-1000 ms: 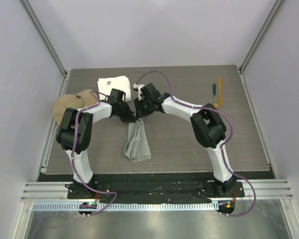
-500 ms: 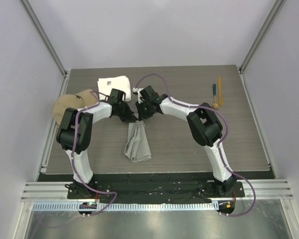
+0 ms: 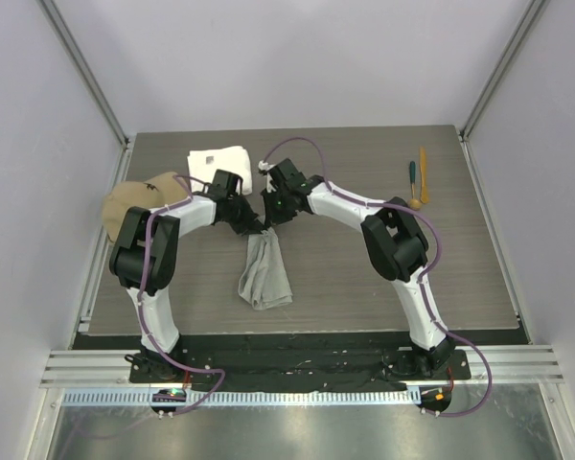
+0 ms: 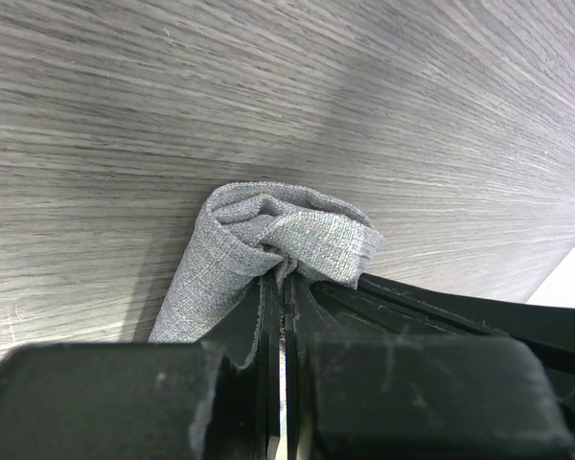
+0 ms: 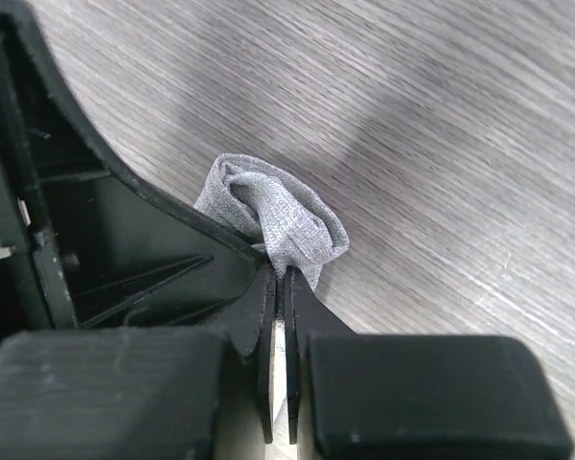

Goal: Fold the napkin into a case and place the utensils inside
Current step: Stuff the top corner of the smaller-rectangle-folded napkin into the folded napkin.

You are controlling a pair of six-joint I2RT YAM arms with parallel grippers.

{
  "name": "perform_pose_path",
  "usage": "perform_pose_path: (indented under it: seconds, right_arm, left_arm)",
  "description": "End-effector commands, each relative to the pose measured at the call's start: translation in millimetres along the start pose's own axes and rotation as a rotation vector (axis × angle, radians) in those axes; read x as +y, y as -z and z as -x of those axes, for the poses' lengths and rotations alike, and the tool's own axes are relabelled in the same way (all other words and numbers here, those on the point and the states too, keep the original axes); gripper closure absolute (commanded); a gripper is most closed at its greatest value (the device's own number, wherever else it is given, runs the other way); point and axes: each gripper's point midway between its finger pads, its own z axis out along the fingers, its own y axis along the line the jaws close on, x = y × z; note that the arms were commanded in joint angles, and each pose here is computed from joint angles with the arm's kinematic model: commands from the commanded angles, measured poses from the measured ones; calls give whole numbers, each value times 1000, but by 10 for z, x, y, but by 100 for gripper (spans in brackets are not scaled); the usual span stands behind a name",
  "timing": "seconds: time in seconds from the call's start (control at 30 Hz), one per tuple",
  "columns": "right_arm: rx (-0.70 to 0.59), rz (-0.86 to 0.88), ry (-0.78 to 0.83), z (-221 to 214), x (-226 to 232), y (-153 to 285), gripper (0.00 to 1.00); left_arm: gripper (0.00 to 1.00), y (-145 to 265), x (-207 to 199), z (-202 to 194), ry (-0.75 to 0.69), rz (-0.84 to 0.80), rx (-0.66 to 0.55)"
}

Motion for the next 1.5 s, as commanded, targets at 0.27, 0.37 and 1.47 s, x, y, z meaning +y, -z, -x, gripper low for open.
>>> perform_pose_path:
  seconds: [0.27,0.37,1.47]
  right_arm:
    - [-105,172,-197,356,285,281,99]
    - [-90,207,-222,294,322,240,99]
    - [-69,280,-308,212,324,307,99]
  left_arm:
    - [100,-91,175,153,-17,120,-94]
    - [100,-74,193,230,-39,174,-166]
    - [99,-148,3,406,104,-111,-465]
